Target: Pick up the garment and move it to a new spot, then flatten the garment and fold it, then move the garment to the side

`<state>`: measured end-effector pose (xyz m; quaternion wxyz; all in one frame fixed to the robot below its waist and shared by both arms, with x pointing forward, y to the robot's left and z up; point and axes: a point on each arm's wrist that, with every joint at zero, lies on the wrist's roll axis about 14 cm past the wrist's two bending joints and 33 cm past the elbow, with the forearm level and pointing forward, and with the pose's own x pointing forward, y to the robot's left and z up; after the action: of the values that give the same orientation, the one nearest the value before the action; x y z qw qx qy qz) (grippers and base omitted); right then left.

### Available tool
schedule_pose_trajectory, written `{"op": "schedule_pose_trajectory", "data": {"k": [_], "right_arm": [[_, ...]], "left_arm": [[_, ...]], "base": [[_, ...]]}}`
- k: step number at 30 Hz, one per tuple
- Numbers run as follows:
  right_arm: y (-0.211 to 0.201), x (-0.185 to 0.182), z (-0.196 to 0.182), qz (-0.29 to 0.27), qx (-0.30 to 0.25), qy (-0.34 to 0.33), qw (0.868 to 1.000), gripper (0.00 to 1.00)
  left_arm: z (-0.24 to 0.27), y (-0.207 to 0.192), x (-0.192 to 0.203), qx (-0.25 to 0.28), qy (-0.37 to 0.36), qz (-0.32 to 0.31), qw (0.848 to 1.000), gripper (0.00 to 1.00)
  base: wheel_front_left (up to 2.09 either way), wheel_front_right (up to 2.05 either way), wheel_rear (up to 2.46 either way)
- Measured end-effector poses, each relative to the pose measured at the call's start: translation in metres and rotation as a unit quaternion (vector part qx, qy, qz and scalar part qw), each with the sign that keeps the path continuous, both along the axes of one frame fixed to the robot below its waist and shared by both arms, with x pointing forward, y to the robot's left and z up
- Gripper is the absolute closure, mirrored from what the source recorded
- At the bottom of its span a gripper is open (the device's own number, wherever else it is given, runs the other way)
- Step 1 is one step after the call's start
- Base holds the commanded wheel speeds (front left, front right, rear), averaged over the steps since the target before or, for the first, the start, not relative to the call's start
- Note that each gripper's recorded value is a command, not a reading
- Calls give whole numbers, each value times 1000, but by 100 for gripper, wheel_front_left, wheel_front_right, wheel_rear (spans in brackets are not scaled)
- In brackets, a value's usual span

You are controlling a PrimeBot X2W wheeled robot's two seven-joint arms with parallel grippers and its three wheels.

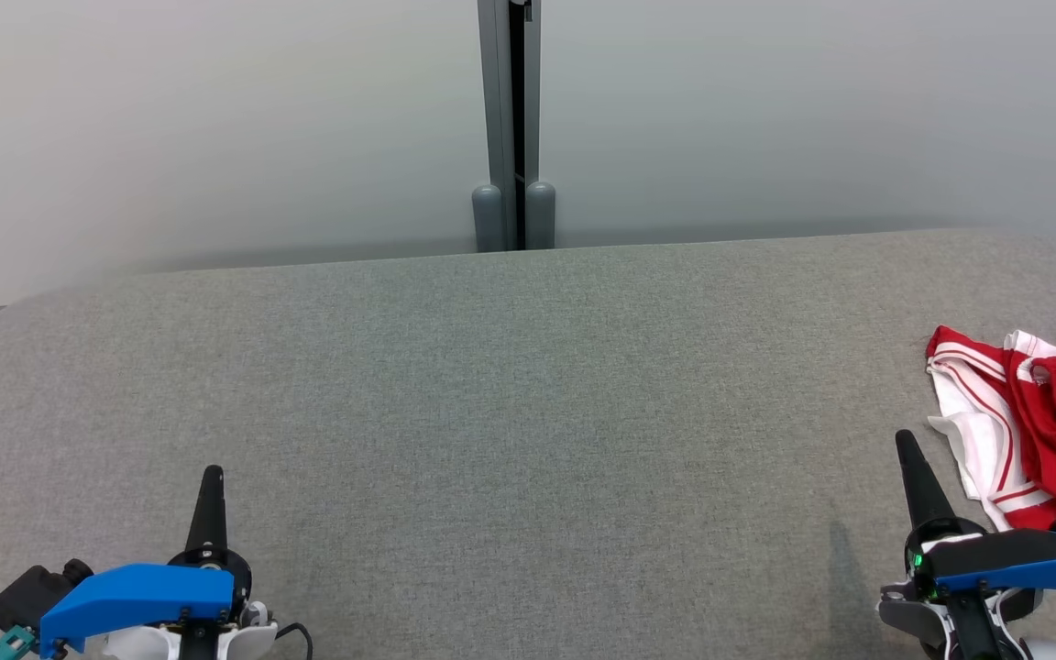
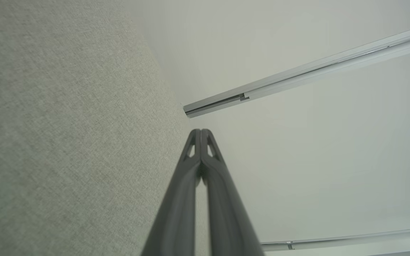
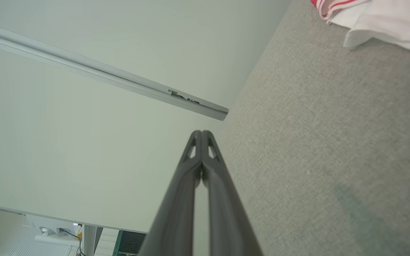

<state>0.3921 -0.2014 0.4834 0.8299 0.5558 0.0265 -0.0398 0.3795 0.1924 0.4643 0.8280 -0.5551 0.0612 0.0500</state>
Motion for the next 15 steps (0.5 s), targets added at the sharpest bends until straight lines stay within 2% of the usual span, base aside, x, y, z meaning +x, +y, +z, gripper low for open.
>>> {"op": "schedule_pose_trajectory", "data": {"k": [15], "right_arm": [[1,0,7,1,68,-14,998,100]], "left_arm": [[12,2,3,-67,-21,5,998,100]], "base": [[0,0,0]]}}
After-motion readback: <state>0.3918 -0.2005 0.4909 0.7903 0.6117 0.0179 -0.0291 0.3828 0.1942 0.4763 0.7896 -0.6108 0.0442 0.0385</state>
